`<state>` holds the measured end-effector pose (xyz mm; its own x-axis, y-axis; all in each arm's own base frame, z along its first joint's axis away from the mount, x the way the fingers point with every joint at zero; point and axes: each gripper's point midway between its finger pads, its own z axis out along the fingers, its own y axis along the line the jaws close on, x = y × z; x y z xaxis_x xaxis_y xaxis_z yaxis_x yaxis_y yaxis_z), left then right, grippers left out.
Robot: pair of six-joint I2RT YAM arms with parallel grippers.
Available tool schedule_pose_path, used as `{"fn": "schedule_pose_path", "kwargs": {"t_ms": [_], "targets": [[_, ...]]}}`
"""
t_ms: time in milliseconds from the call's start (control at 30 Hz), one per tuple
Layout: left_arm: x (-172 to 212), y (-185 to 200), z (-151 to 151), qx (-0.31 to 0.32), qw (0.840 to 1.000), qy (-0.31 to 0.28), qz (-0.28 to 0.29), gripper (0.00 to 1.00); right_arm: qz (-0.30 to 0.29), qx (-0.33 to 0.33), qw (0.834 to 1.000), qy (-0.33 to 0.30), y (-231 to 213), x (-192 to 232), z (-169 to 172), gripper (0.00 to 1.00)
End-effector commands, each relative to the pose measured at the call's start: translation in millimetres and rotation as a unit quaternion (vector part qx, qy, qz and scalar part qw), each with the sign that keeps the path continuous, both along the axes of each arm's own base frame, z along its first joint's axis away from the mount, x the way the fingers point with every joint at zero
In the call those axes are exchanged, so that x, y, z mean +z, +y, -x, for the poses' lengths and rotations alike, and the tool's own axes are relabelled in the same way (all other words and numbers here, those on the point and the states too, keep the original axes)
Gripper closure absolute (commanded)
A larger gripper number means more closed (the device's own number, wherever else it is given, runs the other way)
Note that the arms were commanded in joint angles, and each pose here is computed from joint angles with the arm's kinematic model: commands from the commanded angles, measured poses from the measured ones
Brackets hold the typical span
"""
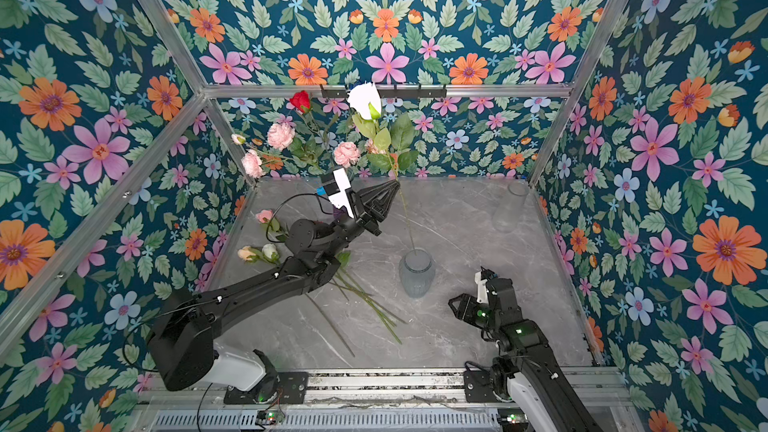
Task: Arrange the flowers into the vase
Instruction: 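Lower the white rose stem into the clear vase and open the left gripper, then return the left gripper to the loose roses and grasp another white rose stem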
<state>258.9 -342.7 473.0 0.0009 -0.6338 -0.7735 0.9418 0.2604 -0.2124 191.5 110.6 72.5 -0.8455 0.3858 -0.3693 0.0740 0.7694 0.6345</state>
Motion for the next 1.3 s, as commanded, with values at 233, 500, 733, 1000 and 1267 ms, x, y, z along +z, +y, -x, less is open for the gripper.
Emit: {"fn": "schedule_pose_path", "kwargs": {"t_ms": [233,500,733,1000,1267], "targets": [[-43.0,-5.3,-3.2,-0.013,0.999,0.043,-0.008,1.0,0.001,-0.002,1.0,-0.011,-0.3,3.1,-3.1,0.48],[-89.7,-49.6,0.0,0.0,0.986,0.046,-0.159,0.34,0.003,-0.004,1.0,-0.008,-1.2,1.9,-2.8,0.48],[-128.3,-3.0,-6.1,0.105,0.964,0.094,-0.225,0.17,0.004,-0.004,1.0,-0.009,-1.2,2.1,-3.1,0.48],[-217.7,97.6,-51.4,0.211,0.887,0.319,-0.257,0.3,0.004,0.001,1.0,-0.006,0.7,1.4,-3.2,0.48],[-293.5,216.8,-58.5,0.351,0.789,0.467,-0.19,0.3,0.004,0.006,1.0,-0.004,2.4,0.9,-3.1,0.48]]}}
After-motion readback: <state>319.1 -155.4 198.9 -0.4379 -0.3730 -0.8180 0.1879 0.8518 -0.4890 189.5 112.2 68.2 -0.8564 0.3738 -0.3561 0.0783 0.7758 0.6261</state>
